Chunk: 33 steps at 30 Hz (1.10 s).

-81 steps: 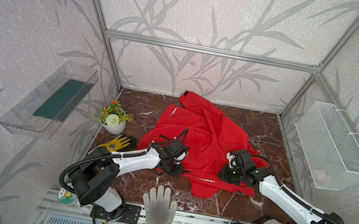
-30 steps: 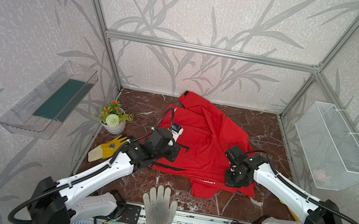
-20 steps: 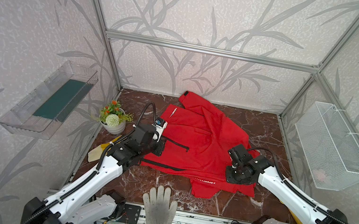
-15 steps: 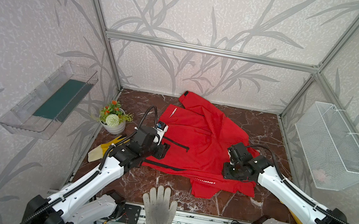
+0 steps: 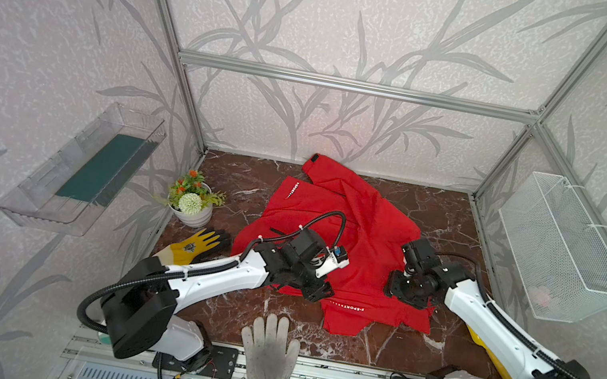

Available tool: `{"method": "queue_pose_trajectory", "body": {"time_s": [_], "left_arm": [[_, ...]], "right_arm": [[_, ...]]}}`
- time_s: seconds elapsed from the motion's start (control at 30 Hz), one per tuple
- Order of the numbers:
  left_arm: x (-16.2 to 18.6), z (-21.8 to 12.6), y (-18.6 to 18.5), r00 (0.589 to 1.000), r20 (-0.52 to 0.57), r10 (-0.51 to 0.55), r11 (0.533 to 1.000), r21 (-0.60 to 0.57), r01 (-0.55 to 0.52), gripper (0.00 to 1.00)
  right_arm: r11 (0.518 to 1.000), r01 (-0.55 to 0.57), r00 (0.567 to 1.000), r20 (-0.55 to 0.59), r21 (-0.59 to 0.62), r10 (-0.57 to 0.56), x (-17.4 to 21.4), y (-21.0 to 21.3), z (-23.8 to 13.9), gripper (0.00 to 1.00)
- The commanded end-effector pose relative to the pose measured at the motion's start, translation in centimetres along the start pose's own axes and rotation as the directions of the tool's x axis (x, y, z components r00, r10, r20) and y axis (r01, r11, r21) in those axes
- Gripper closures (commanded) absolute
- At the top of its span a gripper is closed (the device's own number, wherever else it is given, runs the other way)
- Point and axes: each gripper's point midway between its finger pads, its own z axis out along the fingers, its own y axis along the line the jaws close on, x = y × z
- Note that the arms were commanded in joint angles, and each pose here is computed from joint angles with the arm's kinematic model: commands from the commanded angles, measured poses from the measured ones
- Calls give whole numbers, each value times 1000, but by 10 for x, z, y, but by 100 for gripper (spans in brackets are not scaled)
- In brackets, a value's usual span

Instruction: Zip up the jacket

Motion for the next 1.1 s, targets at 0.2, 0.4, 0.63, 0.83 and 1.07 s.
{"method": "queue_pose_trajectory", "body": {"time_s": [0.2, 0.4, 0.63, 0.83, 1.07], "left_arm": [[-5, 32, -13, 967, -112, 227, 974, 51, -223, 41], [3, 38, -19, 953, -172, 248, 968, 77, -238, 63], [9, 45, -14, 948, -201, 248, 969, 41, -245, 79], [-5, 36, -7, 947, -174, 270, 960, -30, -280, 68], [2, 31, 14, 944, -233, 232, 953, -141, -269, 65]], "right_arm": [[965, -256, 967, -23, -59, 256, 36, -34, -1, 10], [937, -327, 945, -30, -125, 326, 34, -38, 5, 10], [935, -328, 945, -42, -137, 325, 33, -35, 8, 10], [934, -324, 946, -40, -148, 322, 33, -35, 7, 10], [933, -324, 946, -47, -154, 320, 36, -35, 9, 10]]}}
